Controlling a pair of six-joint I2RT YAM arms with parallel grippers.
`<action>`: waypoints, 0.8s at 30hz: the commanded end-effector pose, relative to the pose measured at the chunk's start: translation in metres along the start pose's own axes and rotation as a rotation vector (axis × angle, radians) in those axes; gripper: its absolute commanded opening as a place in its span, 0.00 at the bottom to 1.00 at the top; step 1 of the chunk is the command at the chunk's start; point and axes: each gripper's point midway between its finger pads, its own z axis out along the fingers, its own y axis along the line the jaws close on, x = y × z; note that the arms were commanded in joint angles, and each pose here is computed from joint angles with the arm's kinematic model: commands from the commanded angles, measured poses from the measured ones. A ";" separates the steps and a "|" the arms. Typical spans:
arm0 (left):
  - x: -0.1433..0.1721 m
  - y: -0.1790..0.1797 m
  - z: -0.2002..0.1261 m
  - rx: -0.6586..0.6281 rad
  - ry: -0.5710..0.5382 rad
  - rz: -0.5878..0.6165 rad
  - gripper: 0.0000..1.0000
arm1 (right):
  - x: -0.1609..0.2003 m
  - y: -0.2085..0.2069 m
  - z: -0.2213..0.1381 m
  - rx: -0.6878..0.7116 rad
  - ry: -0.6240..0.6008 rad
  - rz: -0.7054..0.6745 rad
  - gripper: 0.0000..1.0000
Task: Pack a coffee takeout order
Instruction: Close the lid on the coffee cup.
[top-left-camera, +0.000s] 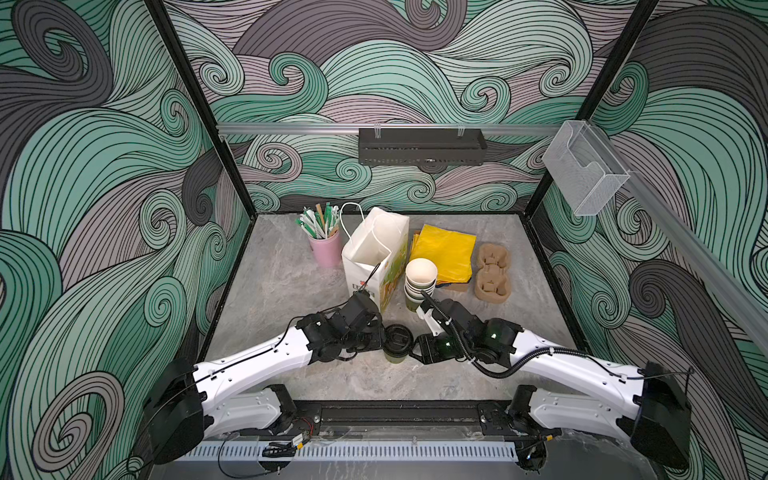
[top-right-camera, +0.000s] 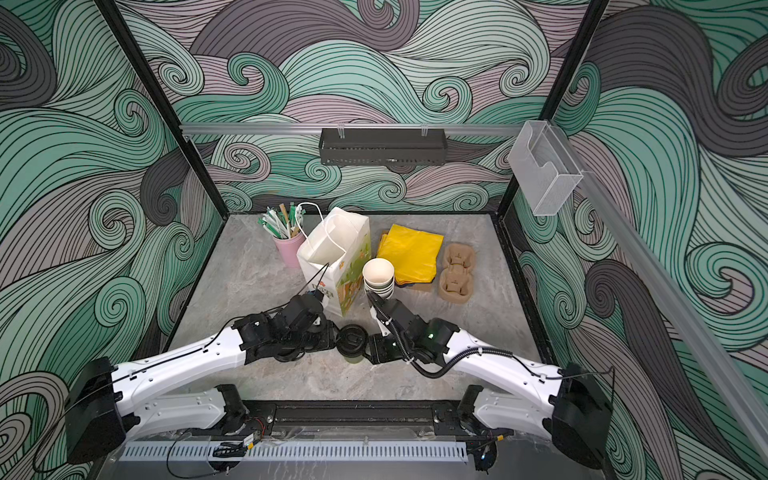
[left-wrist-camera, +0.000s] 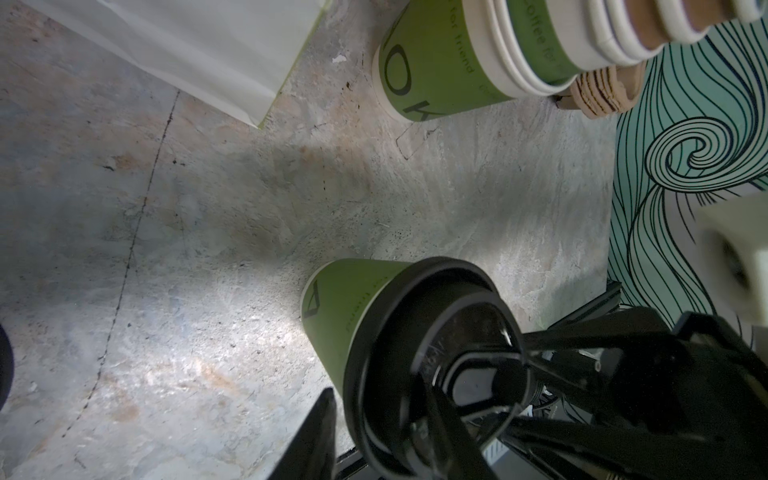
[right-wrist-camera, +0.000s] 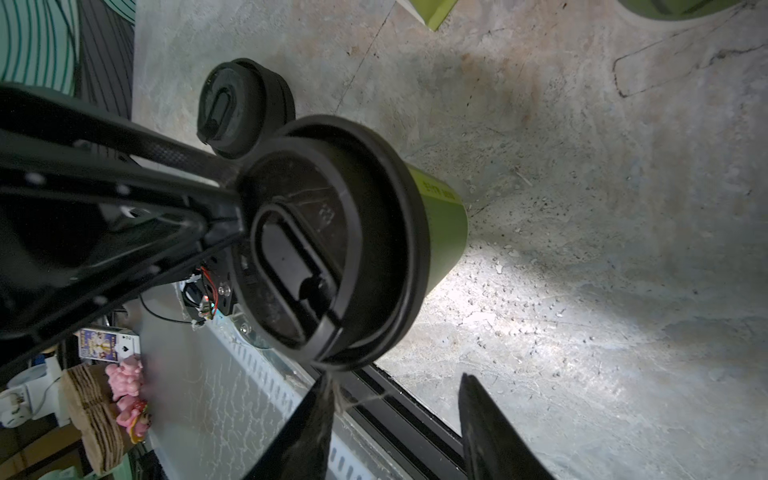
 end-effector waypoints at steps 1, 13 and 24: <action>-0.009 -0.012 -0.015 0.035 -0.042 0.024 0.41 | -0.011 0.006 -0.025 -0.004 -0.085 -0.042 0.53; -0.046 -0.011 -0.105 0.045 -0.328 0.035 0.50 | -0.067 -0.037 -0.115 0.242 -0.423 0.009 0.55; -0.093 0.018 -0.175 -0.148 -0.590 0.067 0.57 | -0.074 -0.089 -0.145 0.484 -0.523 0.134 0.57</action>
